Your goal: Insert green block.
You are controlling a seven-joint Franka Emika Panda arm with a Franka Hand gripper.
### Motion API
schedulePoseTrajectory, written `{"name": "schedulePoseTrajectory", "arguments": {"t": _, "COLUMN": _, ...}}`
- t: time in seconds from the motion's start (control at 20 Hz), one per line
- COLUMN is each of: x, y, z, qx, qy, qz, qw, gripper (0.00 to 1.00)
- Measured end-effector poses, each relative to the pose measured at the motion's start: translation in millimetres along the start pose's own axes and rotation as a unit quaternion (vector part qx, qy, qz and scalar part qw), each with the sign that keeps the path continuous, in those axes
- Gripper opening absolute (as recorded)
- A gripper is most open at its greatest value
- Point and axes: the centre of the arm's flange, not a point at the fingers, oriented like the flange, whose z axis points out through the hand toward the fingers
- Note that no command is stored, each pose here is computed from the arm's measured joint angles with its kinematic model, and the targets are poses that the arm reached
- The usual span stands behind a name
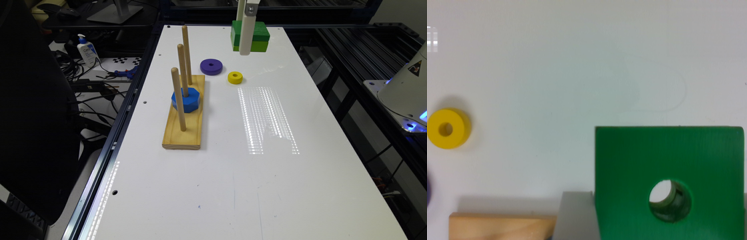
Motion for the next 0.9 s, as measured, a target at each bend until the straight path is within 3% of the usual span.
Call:
{"name": "schedulePoseTrajectory", "arguments": {"t": 0.75, "x": -1.4, "y": -3.0, "z": -1.1, "qx": 0.0048, "qy": 0.0038, "qz": -0.0029, "qw": 0.999977, "gripper": 0.0}}
{"name": "schedulePoseTrajectory", "arguments": {"t": 0.9, "x": -0.4, "y": -5.7, "z": -1.7, "qx": 0.0088, "qy": 0.0063, "qz": -0.0037, "qw": 0.999935, "gripper": 0.0}}
